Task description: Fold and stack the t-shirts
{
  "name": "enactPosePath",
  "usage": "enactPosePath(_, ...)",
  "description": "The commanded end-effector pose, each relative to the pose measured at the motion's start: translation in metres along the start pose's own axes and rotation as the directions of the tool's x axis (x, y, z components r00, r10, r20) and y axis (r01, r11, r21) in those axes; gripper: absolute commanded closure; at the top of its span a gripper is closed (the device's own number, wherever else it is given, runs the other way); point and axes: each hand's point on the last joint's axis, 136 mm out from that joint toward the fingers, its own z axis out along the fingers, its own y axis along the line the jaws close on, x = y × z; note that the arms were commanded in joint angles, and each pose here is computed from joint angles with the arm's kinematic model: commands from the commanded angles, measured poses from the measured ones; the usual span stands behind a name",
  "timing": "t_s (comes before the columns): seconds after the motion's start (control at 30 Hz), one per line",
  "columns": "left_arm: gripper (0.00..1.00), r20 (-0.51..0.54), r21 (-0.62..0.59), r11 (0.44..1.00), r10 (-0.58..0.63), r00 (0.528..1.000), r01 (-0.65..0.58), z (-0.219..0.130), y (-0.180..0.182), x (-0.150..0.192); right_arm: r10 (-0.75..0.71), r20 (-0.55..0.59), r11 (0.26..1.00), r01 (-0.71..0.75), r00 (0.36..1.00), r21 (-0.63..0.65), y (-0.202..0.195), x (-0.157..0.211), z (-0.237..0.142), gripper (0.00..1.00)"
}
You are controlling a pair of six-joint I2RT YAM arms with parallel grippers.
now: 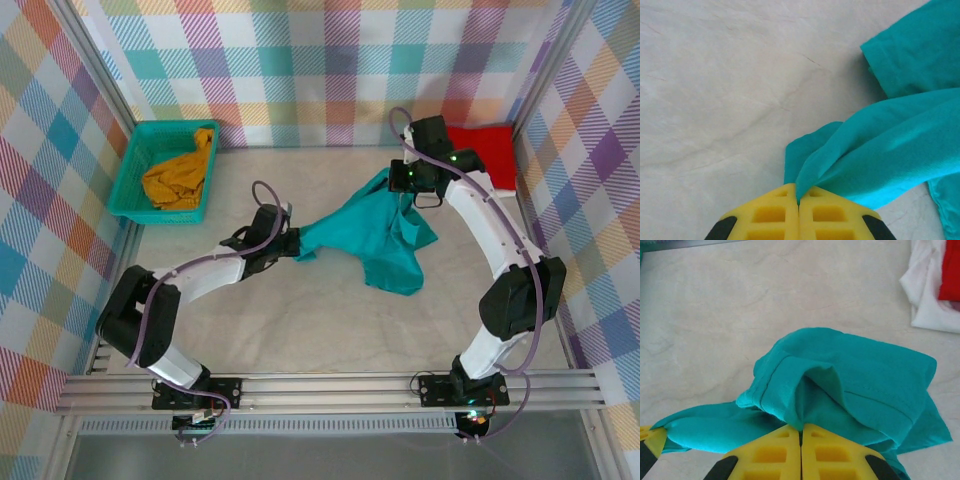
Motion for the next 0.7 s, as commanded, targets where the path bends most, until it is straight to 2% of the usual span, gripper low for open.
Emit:
enactPosePath(0.0, 1.00, -0.038, -0.092, 0.996, 0.016, 0.999, -0.019, -0.006, 0.026, 0.015, 0.032, 0.003, 0.998, -0.031, 0.999, -0.062, 0.000, -0.003, 0.008, 0.91)
enactPosePath(0.07, 1.00, -0.024, -0.108, 0.994, 0.010, 1.000, -0.013, -0.010, 0.031, 0.013, 0.054, -0.002, 0.996, -0.054, 0.999, -0.072, -0.005, -0.002, 0.016, 0.93)
enactPosePath(0.1, 1.00, -0.024, -0.114, 0.993, 0.008, 1.000, -0.011, -0.012, 0.034, 0.013, 0.069, -0.010, 0.994, -0.070, 0.998, -0.079, -0.008, -0.001, 0.021, 0.87)
enactPosePath(0.13, 1.00, -0.026, -0.119, 0.993, 0.005, 1.000, -0.008, -0.012, 0.036, 0.013, 0.084, -0.015, 0.992, -0.085, 0.996, -0.093, -0.009, -0.002, 0.024, 0.72)
enactPosePath(0.17, 1.00, -0.027, -0.126, 0.992, 0.000, 1.000, -0.004, -0.013, 0.038, 0.013, 0.091, -0.025, 0.990, -0.093, 0.996, -0.103, -0.011, -0.001, 0.028, 0.73)
enactPosePath(0.2, 1.00, -0.030, -0.133, 0.991, -0.004, 1.000, 0.000, -0.014, 0.041, 0.014, 0.093, -0.030, 0.989, -0.096, 0.995, -0.110, -0.012, 0.000, 0.033, 0.88)
enactPosePath(0.23, 1.00, -0.029, -0.143, 0.990, -0.012, 0.999, 0.008, -0.015, 0.045, 0.015, 0.097, -0.032, 0.989, -0.099, 0.995, -0.109, -0.015, 0.001, 0.037, 0.92)
enactPosePath(0.27, 1.00, -0.027, -0.156, 0.988, -0.022, 0.999, 0.017, -0.016, 0.048, 0.016, 0.106, -0.038, 0.988, -0.109, 0.994, -0.106, -0.018, 0.002, 0.042, 0.92)
enactPosePath(0.3, 1.00, -0.025, -0.169, 0.985, -0.032, 0.999, 0.028, -0.018, 0.052, 0.017, 0.120, -0.055, 0.986, -0.125, 0.991, -0.107, -0.021, 0.005, 0.048, 1.00)
enactPosePath(0.43, 1.00, -0.003, -0.166, 0.985, -0.046, 0.999, 0.045, -0.023, 0.057, 0.015, 0.136, -0.097, 0.979, -0.149, 0.986, -0.137, -0.021, 0.014, 0.063, 0.99)
enactPosePath(0.47, 1.00, -0.002, -0.168, 0.984, -0.051, 0.999, 0.050, -0.024, 0.059, 0.014, 0.140, -0.103, 0.977, -0.154, 0.985, -0.145, -0.020, 0.016, 0.064, 0.87)
enactPosePath(0.5, 1.00, -0.005, -0.164, 0.985, -0.055, 0.998, 0.054, -0.024, 0.059, 0.014, 0.149, -0.104, 0.975, -0.164, 0.983, -0.148, -0.021, 0.020, 0.066, 0.81)
enactPosePath(0.6, 1.00, -0.005, -0.155, 0.986, -0.058, 0.998, 0.056, -0.023, 0.058, 0.013, 0.174, -0.129, 0.961, -0.197, 0.976, -0.196, -0.015, 0.039, 0.071, 0.67)
enactPosePath(0.67, 1.00, -0.009, -0.158, 0.986, -0.057, 0.998, 0.055, -0.022, 0.059, 0.015, 0.182, -0.144, 0.948, -0.213, 0.973, -0.237, -0.010, 0.051, 0.077, 0.61)
